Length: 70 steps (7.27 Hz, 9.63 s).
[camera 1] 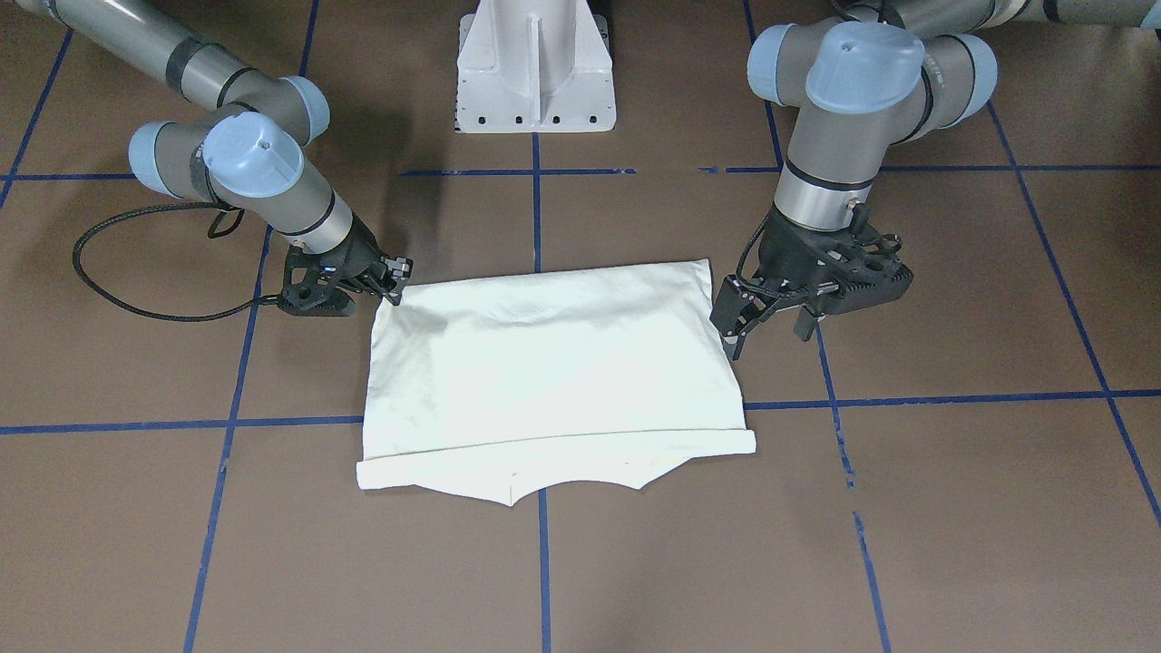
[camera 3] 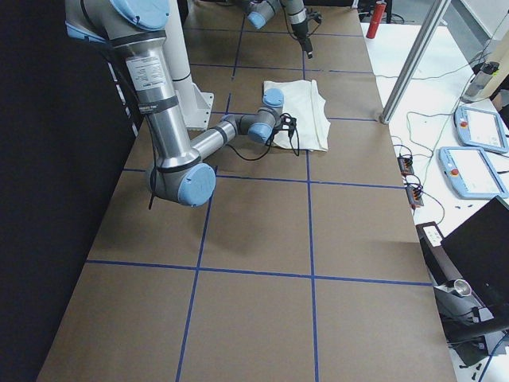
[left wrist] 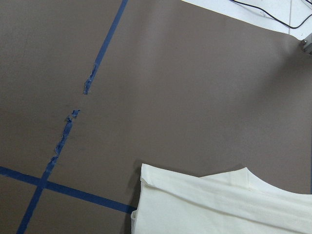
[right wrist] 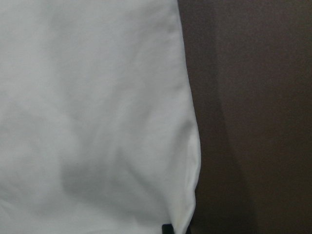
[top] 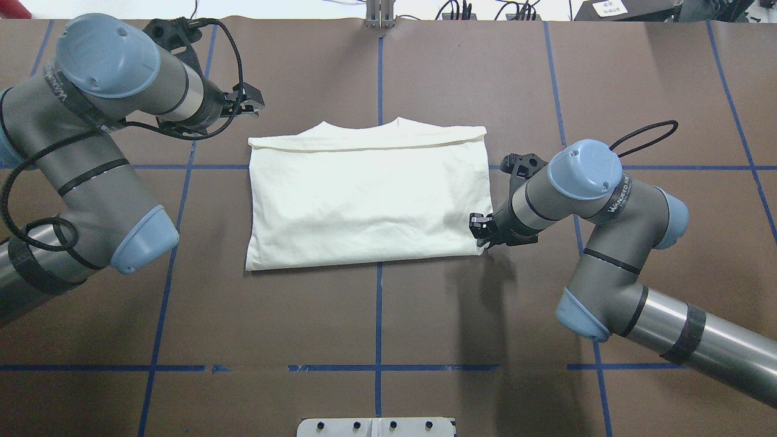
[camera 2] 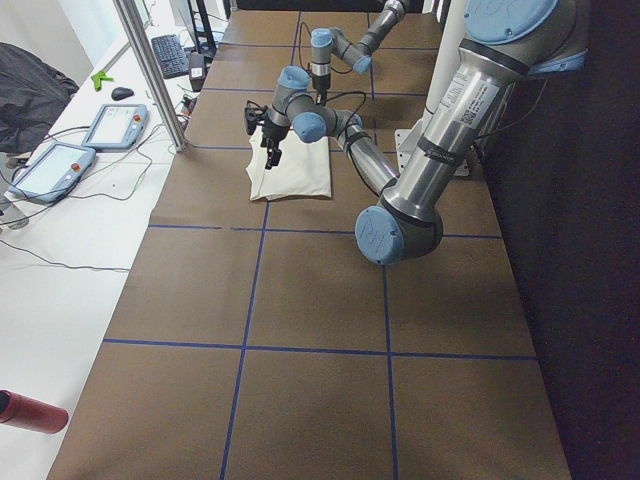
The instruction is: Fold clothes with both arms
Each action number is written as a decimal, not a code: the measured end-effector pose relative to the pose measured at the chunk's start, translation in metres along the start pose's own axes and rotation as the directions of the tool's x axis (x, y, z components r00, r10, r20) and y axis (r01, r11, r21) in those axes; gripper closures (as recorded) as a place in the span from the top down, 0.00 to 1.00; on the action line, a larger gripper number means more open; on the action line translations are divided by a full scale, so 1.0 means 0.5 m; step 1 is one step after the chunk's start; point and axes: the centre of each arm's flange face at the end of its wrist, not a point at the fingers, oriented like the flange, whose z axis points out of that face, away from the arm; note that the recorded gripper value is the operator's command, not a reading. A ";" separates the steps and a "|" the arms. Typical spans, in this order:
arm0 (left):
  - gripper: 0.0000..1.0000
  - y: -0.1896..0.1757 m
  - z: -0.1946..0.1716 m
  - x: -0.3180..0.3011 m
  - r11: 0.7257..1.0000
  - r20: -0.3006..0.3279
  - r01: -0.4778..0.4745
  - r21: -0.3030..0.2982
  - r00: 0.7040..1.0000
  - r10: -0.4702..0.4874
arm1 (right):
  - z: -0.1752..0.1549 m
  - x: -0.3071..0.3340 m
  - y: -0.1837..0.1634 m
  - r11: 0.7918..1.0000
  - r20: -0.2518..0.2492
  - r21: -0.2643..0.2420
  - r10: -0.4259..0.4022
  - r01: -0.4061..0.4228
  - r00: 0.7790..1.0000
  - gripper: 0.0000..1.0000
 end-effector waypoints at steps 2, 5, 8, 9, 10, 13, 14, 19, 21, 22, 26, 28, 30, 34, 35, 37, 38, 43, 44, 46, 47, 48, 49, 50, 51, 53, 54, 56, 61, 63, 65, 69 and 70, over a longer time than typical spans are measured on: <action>1.00 0.000 -0.003 0.001 1.000 -0.002 0.001 0.002 1.000 -0.001 | -0.030 0.046 0.041 1.000 0.005 -0.008 -0.009 0.009 1.000 0.00; 1.00 0.014 -0.009 0.011 1.000 -0.014 -0.001 -0.002 1.000 0.001 | -0.101 0.182 0.230 0.994 -0.020 -0.098 -0.040 0.038 0.999 0.00; 1.00 0.045 -0.017 0.027 1.000 -0.033 -0.018 -0.018 0.999 0.017 | -0.116 0.194 0.435 0.968 -0.051 -0.251 0.003 -0.015 0.999 1.00; 1.00 0.057 -0.023 0.032 0.999 -0.043 -0.024 -0.025 0.999 0.023 | -0.127 0.184 0.461 0.963 -0.043 -0.269 0.004 -0.015 0.999 1.00; 1.00 0.086 -0.022 0.040 0.998 -0.050 -0.027 -0.049 0.998 0.024 | -0.152 0.172 0.451 0.967 -0.019 -0.252 0.016 -0.021 1.000 1.00; 0.92 0.328 0.027 0.086 0.958 -0.014 0.115 -0.262 0.992 -0.123 | -0.289 0.123 0.265 0.994 0.126 -0.045 0.109 -0.104 0.986 1.00; 0.86 0.414 0.041 0.096 0.932 0.027 0.182 -0.313 0.983 -0.183 | -0.334 0.114 0.208 0.991 0.169 0.019 0.125 -0.130 0.978 1.00; 0.75 0.502 0.138 0.086 0.916 0.146 0.303 -0.264 0.951 -0.272 | -0.371 0.084 0.127 0.983 0.220 0.095 0.134 -0.158 0.966 1.00; 0.74 0.502 0.136 0.088 0.916 0.144 0.303 -0.263 0.951 -0.273 | -0.370 0.085 0.126 0.983 0.219 0.095 0.135 -0.159 0.966 1.00; 0.74 0.503 0.133 0.088 0.916 0.143 0.302 -0.265 0.952 -0.272 | -0.370 0.086 0.125 0.983 0.218 0.095 0.136 -0.160 0.966 1.00; 0.20 0.557 0.144 0.086 0.913 0.161 0.284 -0.292 0.956 -0.245 | -0.365 0.090 0.123 0.982 0.212 0.094 0.141 -0.163 0.967 1.00; 0.00 0.560 0.133 0.093 0.911 0.152 0.282 -0.300 0.957 -0.246 | -0.364 0.090 0.123 0.982 0.212 0.095 0.140 -0.163 0.967 1.00; 0.00 0.560 0.129 0.094 0.911 0.147 0.278 -0.303 0.959 -0.243 | -0.363 0.091 0.121 0.982 0.211 0.094 0.141 -0.164 0.967 1.00; 0.00 0.392 0.133 0.081 0.929 0.122 0.302 -0.214 0.952 -0.282 | -0.356 0.095 0.117 0.981 0.204 0.093 0.146 -0.168 0.968 1.00; 0.00 0.308 0.149 0.072 0.940 0.122 0.300 -0.165 0.951 -0.283 | -0.355 0.096 0.117 0.981 0.203 0.093 0.147 -0.168 0.968 1.00; 0.00 0.141 0.214 0.108 0.955 0.112 0.285 -0.081 0.955 -0.275 | -0.352 0.100 0.116 0.981 0.199 0.093 0.149 -0.171 0.969 1.00; 0.00 0.053 0.252 0.141 0.962 0.086 0.267 -0.047 0.961 -0.263 | -0.350 0.101 0.115 0.981 0.196 0.094 0.151 -0.172 0.969 1.00; 1.00 -0.108 0.305 0.216 0.993 -0.037 0.092 0.068 0.995 -0.090 | -0.322 0.105 0.099 0.979 0.175 0.095 0.162 -0.181 0.971 1.00; 1.00 -0.126 0.300 0.210 0.994 -0.032 0.062 0.091 0.998 -0.060 | -0.308 0.101 0.091 0.978 0.167 0.100 0.165 -0.184 0.972 1.00; 1.00 -0.152 0.268 0.166 0.999 -0.014 0.018 0.044 1.000 -0.018 | -0.253 0.071 0.092 0.978 0.135 0.121 0.154 -0.171 0.979 1.00; 1.00 -0.136 0.227 0.123 1.000 -0.016 -0.010 0.015 1.000 0.010 | -0.218 0.033 0.105 0.980 0.095 0.136 0.130 -0.142 0.987 1.00; 1.00 -0.112 0.172 0.089 0.999 -0.018 -0.035 -0.001 0.999 0.035 | -0.182 -0.023 0.127 0.984 0.030 0.148 0.090 -0.094 0.995 1.00; 1.00 -0.086 0.112 0.070 0.998 -0.017 -0.054 -0.022 0.998 0.054 | -0.141 -0.093 0.157 0.988 -0.034 0.151 0.048 -0.043 0.998 1.00; 1.00 -0.059 0.058 0.051 0.996 -0.027 -0.067 -0.050 0.997 0.066 | -0.100 -0.160 0.184 0.990 -0.074 0.141 0.018 -0.008 0.997 1.00; 1.00 -0.032 0.015 0.024 0.994 -0.043 -0.077 -0.073 0.996 0.074 | -0.061 -0.212 0.208 0.992 -0.097 0.122 -0.003 0.015 0.995 1.00; 1.00 0.009 -0.019 -0.004 0.991 -0.063 -0.091 -0.098 0.994 0.085 | 0.009 -0.260 0.247 0.996 -0.137 0.078 -0.026 0.037 0.990 1.00; 1.00 0.027 -0.019 -0.003 0.989 -0.066 -0.095 -0.109 0.994 0.088 | 0.034 -0.263 0.266 0.997 -0.159 0.058 -0.034 0.044 0.987 1.00; 1.00 0.043 -0.017 0.000 0.988 -0.070 -0.100 -0.120 0.993 0.092 | 0.062 -0.258 0.292 0.998 -0.205 0.033 -0.040 0.048 0.978 1.00; 1.00 0.057 -0.013 0.004 0.986 -0.073 -0.104 -0.130 0.993 0.095 | 0.078 -0.247 0.296 0.999 -0.299 0.015 -0.046 0.052 0.953 1.00; 1.00 0.060 -0.011 0.005 0.986 -0.072 -0.102 -0.135 0.993 0.093 | 0.066 -0.245 0.280 0.998 -0.331 0.020 -0.048 0.057 0.942 1.00; 1.00 0.077 -0.006 0.012 0.985 -0.076 -0.095 -0.147 0.994 0.084 | 0.054 -0.222 0.242 0.998 -0.371 0.027 -0.051 0.065 0.927 1.00; 1.00 0.108 -0.001 0.030 0.983 -0.083 -0.080 -0.168 0.994 0.067 | 0.009 -0.169 0.162 0.995 -0.422 0.043 -0.061 0.087 0.905 1.00; 1.00 0.110 0.000 0.030 0.982 -0.084 -0.081 -0.169 0.994 0.067 | -0.011 -0.179 0.149 0.994 -0.406 0.054 -0.063 0.092 0.912 1.00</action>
